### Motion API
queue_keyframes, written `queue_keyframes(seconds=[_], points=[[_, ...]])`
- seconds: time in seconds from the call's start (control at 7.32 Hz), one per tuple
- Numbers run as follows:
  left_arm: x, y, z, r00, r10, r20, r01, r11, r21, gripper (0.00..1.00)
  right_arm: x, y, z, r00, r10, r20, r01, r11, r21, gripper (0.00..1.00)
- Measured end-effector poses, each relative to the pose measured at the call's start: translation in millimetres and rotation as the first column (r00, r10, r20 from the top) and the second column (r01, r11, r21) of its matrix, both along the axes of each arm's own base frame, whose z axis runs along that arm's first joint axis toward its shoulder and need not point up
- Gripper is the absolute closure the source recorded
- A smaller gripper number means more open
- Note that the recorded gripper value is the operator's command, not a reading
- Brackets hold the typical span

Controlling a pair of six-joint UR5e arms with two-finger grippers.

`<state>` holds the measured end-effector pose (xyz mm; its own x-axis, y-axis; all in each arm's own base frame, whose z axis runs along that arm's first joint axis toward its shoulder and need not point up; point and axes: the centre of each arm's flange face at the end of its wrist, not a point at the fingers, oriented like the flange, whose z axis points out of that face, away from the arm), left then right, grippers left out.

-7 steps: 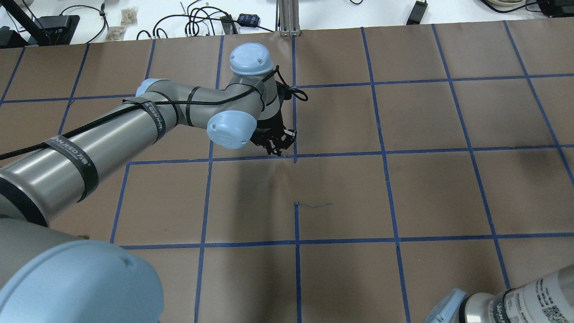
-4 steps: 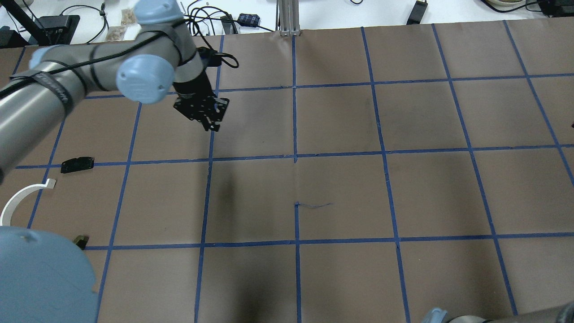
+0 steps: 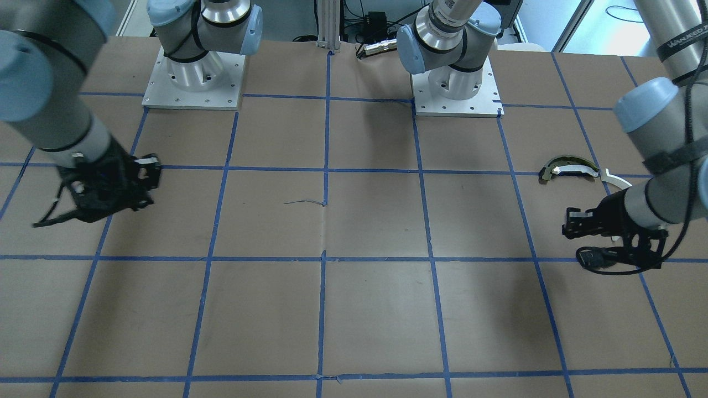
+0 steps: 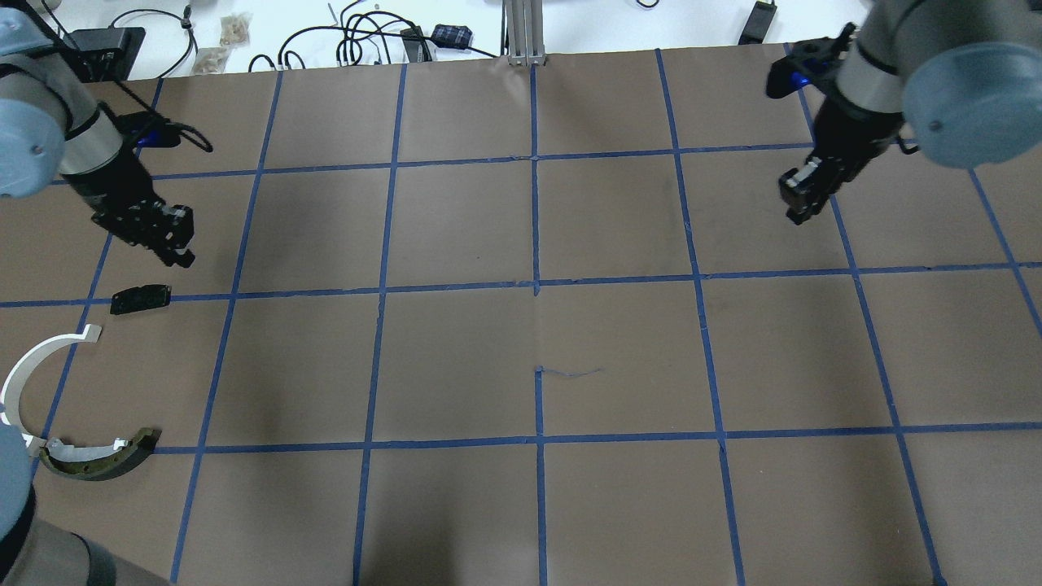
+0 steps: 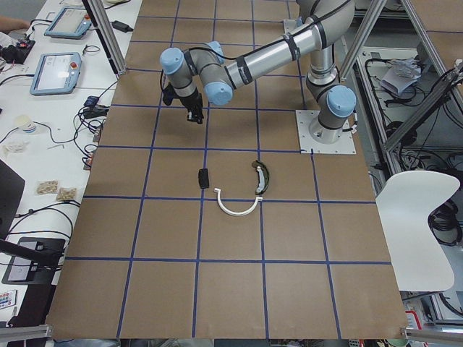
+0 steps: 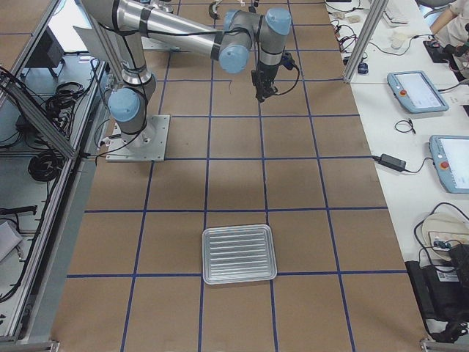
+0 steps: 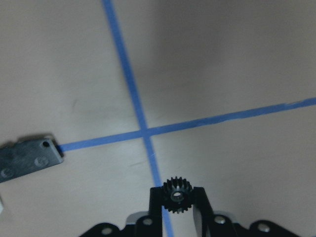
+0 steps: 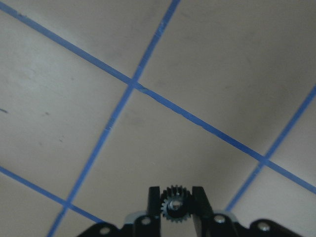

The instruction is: Place bearing gear from tray to pile

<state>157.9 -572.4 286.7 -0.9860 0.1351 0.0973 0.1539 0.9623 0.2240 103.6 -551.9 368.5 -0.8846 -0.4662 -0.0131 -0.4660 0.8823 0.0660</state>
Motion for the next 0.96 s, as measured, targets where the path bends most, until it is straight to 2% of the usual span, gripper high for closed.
queue_keyframes(seconds=[0.27, 0.55, 0.68, 0.96], points=[[89.9, 49.0, -23.2, 0.997, 0.056, -0.052, -0.054, 0.998, 0.033, 1.0, 126.2, -4.5, -54.9, 0.99, -0.14, 0.008, 0.141, 0.989, -0.047, 0.89], [144.4, 83.9, -52.0, 0.991, 0.113, -0.072, -0.111, 0.993, 0.044, 1.0, 208.9, 6.9, -103.6, 0.965, -0.246, 0.09, 0.249, 0.968, -0.024, 0.88], [156.3, 90.3, -66.8, 0.99, 0.118, -0.076, -0.115, 0.992, 0.041, 1.0, 234.0, 11.9, -124.4, 0.955, -0.269, 0.121, 0.273, 0.962, -0.011, 0.85], [162.5, 90.8, -91.9, 0.987, 0.13, -0.091, -0.126, 0.991, 0.051, 1.0, 252.0, 15.2, -144.0, 0.951, -0.28, 0.134, 0.283, 0.959, 0.001, 0.36]])
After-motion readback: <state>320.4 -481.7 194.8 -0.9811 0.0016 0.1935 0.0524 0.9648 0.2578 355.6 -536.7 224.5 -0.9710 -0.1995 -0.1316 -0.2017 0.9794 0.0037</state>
